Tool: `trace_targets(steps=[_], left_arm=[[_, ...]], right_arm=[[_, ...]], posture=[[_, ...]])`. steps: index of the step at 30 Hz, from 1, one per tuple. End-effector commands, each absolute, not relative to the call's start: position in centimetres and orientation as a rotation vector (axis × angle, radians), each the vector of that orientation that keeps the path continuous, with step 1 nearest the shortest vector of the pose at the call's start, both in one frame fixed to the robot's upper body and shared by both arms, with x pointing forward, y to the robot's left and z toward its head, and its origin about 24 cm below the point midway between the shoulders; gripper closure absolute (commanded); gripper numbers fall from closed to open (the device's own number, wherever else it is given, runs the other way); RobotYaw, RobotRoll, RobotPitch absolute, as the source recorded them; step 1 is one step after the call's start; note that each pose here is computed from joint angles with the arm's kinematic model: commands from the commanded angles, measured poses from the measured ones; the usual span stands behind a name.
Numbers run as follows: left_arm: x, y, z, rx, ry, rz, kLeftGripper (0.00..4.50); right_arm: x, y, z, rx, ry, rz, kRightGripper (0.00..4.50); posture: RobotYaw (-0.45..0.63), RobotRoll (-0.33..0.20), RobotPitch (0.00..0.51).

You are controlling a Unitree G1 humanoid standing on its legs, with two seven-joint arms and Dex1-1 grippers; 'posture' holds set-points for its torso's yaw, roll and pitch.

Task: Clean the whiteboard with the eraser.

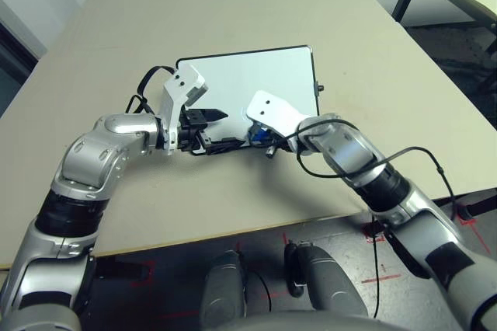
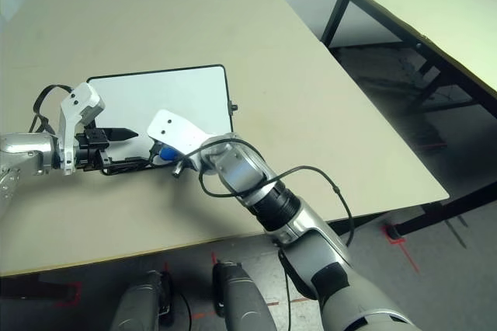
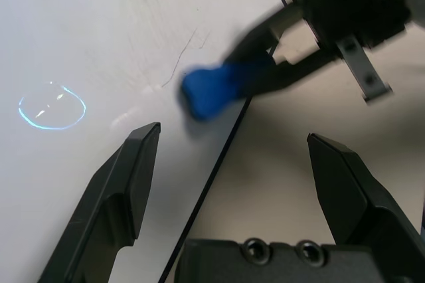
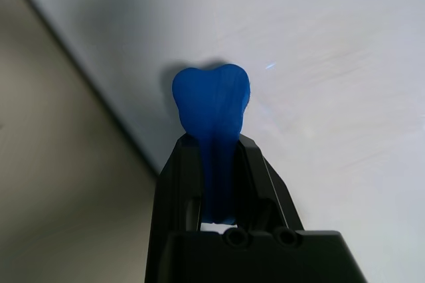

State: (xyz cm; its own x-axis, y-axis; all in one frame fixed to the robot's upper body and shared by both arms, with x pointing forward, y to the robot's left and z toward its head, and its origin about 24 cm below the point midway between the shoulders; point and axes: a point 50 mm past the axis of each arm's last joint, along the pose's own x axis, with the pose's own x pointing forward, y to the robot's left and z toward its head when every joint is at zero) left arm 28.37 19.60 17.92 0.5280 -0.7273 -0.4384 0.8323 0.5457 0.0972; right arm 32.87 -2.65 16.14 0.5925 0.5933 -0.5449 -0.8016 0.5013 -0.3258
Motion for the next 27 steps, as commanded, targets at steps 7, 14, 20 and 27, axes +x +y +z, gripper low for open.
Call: trace_targets(steps=[7, 14, 20, 27], left_arm=[[29.1, 20.5, 20.3, 0.251, 0.144, -0.813, 0.0], [30.4, 23.2, 21.8, 0.177, -0.091, -0.56, 0.0], [29.1, 20.1, 19.1, 0.192, 0.172, -0.808, 0.0], [27.8, 19.9, 19.6, 0.22, 0.403, -0.934, 0.0]], right_arm=[[33.3, -7.1, 22.2, -0.334, 0.248, 0.692, 3.91], [33.9, -12.2, 25.5, -0.233, 0.161, 0.453, 3.91], [31.8, -9.5, 18.6, -0.324, 0.402, 0.632, 3.91], [30.7, -6.4, 16.4, -0.447, 0.465, 0.773, 3.91]], posture=[[0.01, 0.0, 0.126], [-0.02, 0.0, 0.092], [-0.02, 0.0, 0.083], [-0.01, 0.0, 0.095]])
